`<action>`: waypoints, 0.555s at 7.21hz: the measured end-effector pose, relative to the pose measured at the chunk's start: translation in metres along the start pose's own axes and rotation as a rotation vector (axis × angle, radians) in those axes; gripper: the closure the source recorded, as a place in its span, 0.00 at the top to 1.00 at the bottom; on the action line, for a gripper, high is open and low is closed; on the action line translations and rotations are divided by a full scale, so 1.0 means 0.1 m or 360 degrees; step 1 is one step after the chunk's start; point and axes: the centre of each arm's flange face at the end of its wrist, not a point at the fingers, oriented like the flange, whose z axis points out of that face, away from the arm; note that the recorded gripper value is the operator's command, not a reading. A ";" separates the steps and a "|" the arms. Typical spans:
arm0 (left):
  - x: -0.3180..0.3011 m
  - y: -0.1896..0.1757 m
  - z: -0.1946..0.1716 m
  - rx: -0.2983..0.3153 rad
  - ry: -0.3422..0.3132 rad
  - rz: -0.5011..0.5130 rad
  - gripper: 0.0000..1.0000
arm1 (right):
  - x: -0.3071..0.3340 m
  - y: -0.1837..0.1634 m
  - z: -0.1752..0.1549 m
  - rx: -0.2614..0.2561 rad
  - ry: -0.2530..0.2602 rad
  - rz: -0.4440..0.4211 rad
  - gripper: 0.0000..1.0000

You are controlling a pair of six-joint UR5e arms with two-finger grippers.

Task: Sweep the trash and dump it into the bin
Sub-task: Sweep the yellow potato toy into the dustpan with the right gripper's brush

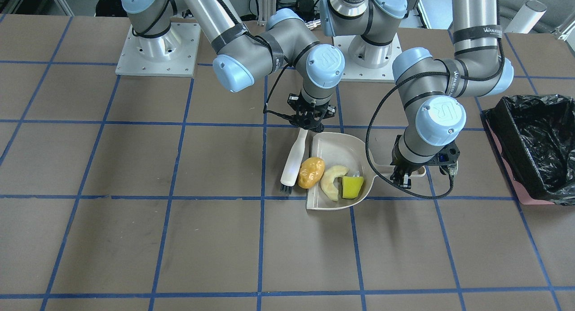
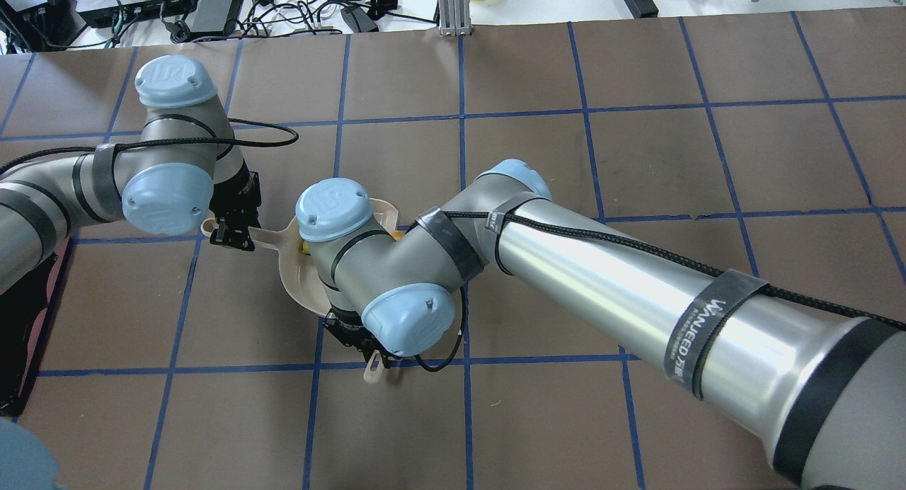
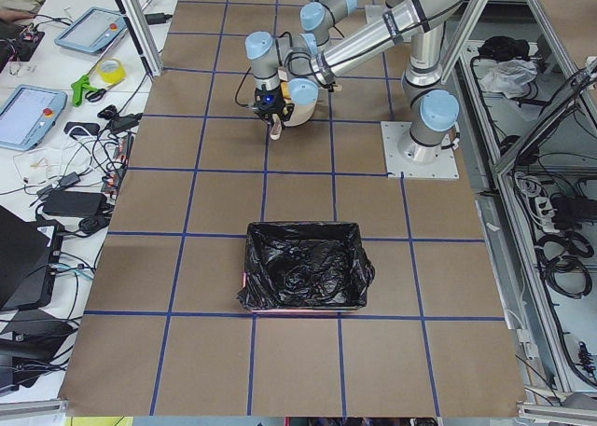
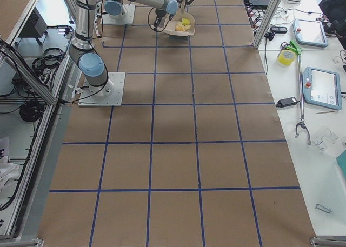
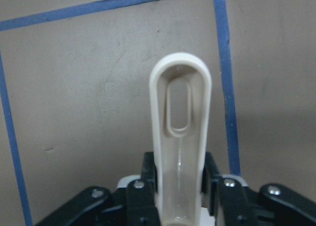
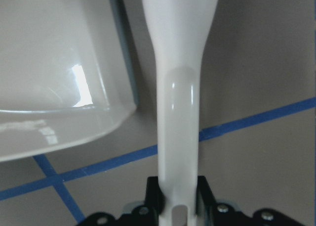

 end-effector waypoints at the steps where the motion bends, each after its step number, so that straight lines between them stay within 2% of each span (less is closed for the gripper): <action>1: 0.00 0.00 0.00 0.0000 0.0001 0.0000 0.00 | -0.16 -0.01 -0.01 0.0014 -0.0019 -0.0056 0.05; 4: 0.01 -0.01 -0.02 0.0003 0.0008 -0.0001 0.00 | -0.37 -0.01 -0.06 0.0040 -0.0054 -0.0273 0.05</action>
